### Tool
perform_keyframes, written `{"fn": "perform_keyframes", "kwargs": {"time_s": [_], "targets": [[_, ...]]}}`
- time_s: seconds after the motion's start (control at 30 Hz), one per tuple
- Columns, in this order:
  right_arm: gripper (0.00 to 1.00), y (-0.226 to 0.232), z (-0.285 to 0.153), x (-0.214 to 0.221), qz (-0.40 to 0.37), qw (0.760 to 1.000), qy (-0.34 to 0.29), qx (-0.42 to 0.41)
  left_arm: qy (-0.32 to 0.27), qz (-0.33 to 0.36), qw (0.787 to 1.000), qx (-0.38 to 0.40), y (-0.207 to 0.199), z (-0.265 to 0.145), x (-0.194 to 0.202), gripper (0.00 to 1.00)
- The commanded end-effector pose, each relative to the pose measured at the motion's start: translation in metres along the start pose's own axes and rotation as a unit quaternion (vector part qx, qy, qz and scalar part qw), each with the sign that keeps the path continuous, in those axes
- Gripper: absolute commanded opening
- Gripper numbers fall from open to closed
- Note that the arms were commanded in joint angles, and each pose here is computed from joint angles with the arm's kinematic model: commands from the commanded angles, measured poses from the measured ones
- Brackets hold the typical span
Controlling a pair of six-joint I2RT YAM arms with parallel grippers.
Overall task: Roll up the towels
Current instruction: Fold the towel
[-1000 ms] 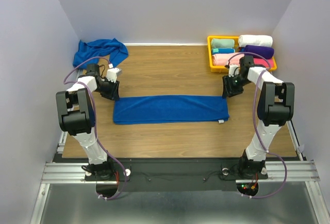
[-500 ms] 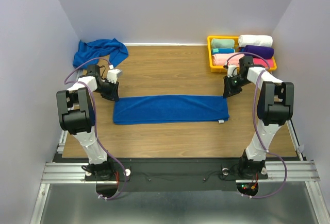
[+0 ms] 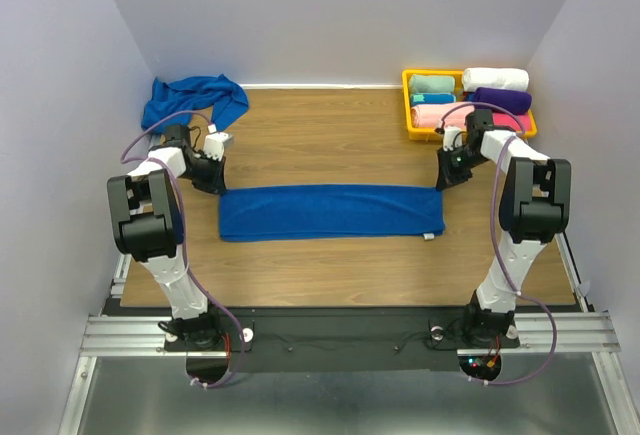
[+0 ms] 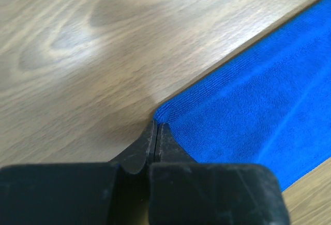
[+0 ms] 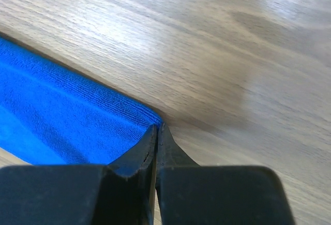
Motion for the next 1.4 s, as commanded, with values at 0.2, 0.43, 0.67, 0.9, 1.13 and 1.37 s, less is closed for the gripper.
{"fn": "perform_keyframes", "kwargs": {"time_s": [0.2,0.43,0.67,0.9,1.13,1.37], "targets": [[0.01,-0.016,-0.013,-0.017,-0.006,0.999,-0.042,0.02,-0.019,0.0,0.999,-0.042,0.03,-0.013,-0.014,0.0],[0.01,-0.011,-0.002,-0.008,0.0,1.0,-0.024,-0.002,-0.036,0.004,0.999,-0.031,0.038,0.0,-0.036,0.0],[0.15,-0.01,-0.017,-0.031,-0.003,0.998,-0.053,0.021,-0.063,0.014,0.997,-0.036,0.051,-0.009,-0.064,0.36],[0.58,0.001,-0.06,-0.037,-0.029,0.993,-0.098,0.052,-0.099,0.107,0.987,-0.074,0.033,-0.07,-0.088,0.5],[0.4,0.042,-0.084,-0.033,-0.048,0.995,-0.083,-0.032,-0.102,0.244,0.964,-0.022,-0.031,-0.081,-0.088,0.46],[0.29,0.055,-0.044,0.001,-0.054,0.997,0.004,-0.05,-0.022,0.32,0.946,0.039,-0.089,-0.037,-0.062,0.31]]}}
Point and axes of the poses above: each gripper's point midway between its finger pads, its own z axis out along the fingers, its own y axis along the line the jaws close on, x = y × z, the point moved 8 cm from there along -z, back along the fingers, and after that the axes turned 15 degrees about z, right-handed, at the moved point
